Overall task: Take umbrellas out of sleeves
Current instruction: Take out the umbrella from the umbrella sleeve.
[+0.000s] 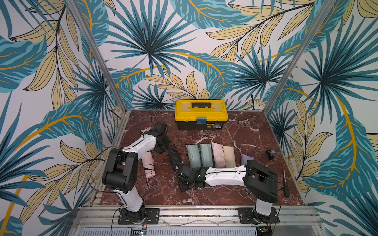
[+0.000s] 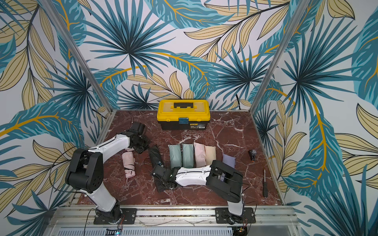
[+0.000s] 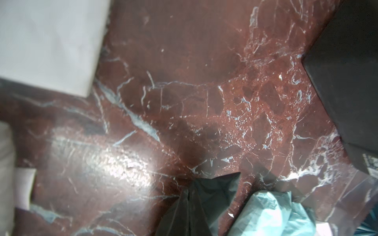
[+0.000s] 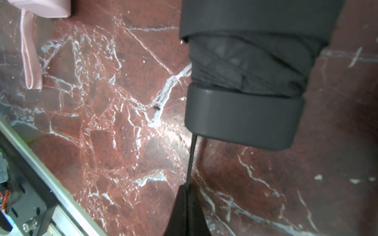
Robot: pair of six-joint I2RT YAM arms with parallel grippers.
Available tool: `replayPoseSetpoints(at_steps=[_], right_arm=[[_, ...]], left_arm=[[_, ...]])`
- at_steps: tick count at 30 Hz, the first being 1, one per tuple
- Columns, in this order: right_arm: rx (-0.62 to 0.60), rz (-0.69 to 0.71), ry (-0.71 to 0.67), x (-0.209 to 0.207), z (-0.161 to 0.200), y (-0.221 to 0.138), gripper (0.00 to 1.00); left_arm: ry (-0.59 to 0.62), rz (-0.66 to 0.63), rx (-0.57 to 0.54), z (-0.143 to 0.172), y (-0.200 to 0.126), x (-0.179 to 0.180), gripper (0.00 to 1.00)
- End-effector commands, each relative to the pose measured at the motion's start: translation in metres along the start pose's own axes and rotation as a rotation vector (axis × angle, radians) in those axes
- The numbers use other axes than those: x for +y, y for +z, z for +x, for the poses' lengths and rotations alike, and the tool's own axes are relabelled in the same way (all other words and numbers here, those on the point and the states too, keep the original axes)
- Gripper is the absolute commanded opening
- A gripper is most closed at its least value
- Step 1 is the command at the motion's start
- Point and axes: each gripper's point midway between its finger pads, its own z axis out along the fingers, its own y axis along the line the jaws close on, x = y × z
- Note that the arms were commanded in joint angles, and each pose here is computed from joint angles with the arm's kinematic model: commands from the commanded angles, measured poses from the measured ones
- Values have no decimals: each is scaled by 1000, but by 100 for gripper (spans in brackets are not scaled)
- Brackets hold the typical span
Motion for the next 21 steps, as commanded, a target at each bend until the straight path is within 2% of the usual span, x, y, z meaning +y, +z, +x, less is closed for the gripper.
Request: replayPoseSetpoints(at_steps=[1,21], right_arm=[[45,-29,-1,2,14,-7,0],[54,-74,18,11,24,-13,0]], left_arm=[[106,31,-79,-21,-5,-12,0],[135,16,-110,-51,10,2,1]])
